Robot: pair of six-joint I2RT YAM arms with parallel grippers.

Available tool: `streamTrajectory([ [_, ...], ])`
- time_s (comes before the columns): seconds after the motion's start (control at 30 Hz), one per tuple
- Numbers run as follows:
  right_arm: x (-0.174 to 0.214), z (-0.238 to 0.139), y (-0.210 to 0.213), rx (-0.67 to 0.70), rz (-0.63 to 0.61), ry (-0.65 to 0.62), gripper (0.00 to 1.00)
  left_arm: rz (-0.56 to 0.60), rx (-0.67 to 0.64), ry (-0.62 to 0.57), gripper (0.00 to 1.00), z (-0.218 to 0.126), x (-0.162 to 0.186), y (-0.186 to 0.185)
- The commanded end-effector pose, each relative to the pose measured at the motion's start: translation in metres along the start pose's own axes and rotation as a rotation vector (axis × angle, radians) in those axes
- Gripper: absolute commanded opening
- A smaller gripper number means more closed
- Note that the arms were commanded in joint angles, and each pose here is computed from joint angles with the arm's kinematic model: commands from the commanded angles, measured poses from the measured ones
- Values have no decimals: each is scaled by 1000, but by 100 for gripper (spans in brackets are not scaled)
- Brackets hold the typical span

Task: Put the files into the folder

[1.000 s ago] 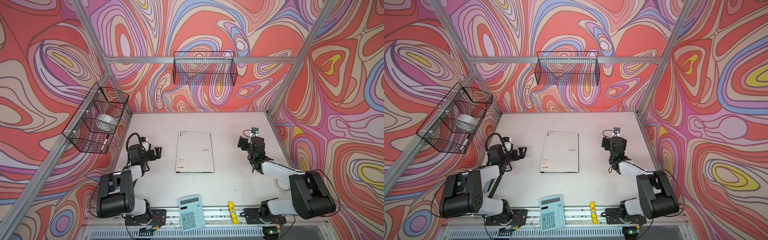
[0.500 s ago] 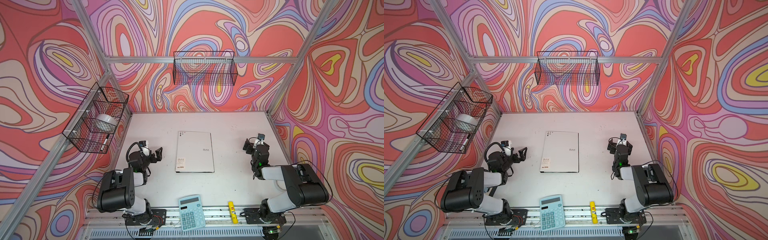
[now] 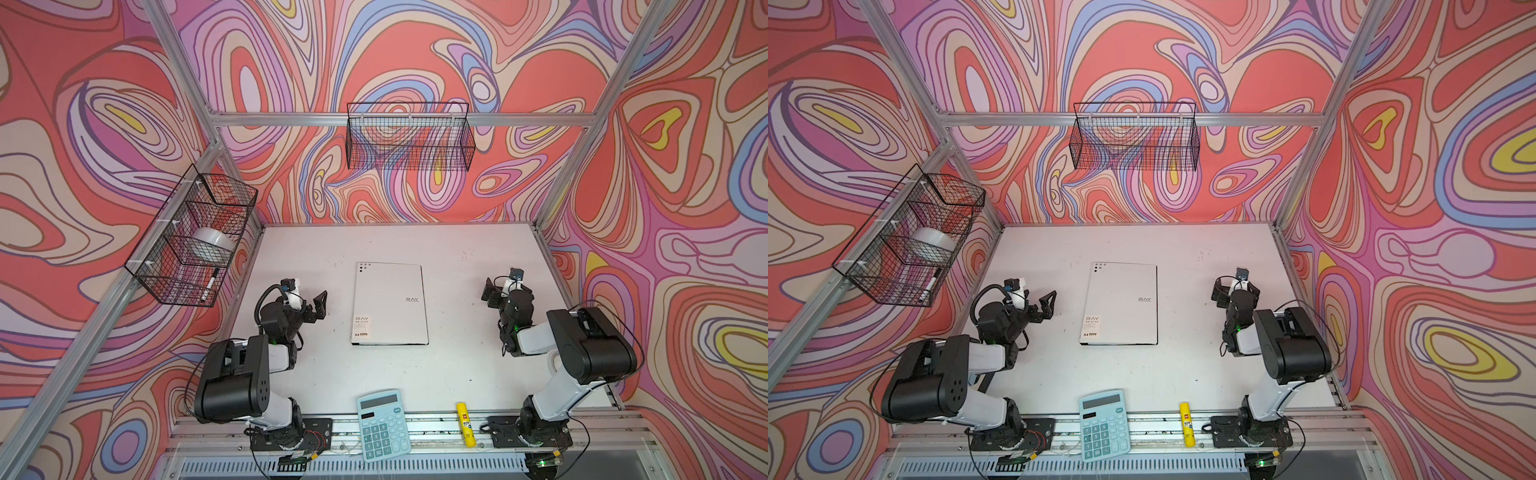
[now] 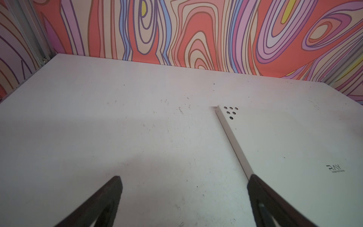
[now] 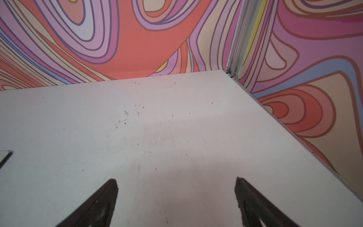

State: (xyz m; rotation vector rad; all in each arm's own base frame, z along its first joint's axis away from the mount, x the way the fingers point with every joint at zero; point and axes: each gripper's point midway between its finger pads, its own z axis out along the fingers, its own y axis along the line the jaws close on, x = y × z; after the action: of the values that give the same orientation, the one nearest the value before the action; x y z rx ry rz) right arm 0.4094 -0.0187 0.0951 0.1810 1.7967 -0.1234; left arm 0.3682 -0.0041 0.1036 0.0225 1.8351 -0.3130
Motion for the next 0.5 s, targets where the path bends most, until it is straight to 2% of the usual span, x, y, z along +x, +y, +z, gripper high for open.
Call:
streamTrajectory([
  [0.0,-4,1,-2,5,5,-23,99,36,-40,1,100,8,-8,4],
  [0.17,-5,2,-1,1,6,-25,99,89,-41,66,100,18,-2,-4],
  [0.23,-5,3,-2,3,4,-21,99,122,-19,58,100,17,5,-10],
  [0.27,-4,3,-3,7,2,-17,98,123,-14,-6,100,15,3,-12],
  [0.3,-3,4,-2,6,1,-12,99,119,-25,-10,100,12,5,-10],
  [0.37,-3,6,-1,2,0,-4,98,125,-27,28,100,9,7,-11],
  [0.43,-1,12,2,-8,-5,25,99,100,-42,8,100,16,4,-5],
  [0.47,3,16,3,-18,-9,55,99,86,-64,60,100,19,9,0],
])
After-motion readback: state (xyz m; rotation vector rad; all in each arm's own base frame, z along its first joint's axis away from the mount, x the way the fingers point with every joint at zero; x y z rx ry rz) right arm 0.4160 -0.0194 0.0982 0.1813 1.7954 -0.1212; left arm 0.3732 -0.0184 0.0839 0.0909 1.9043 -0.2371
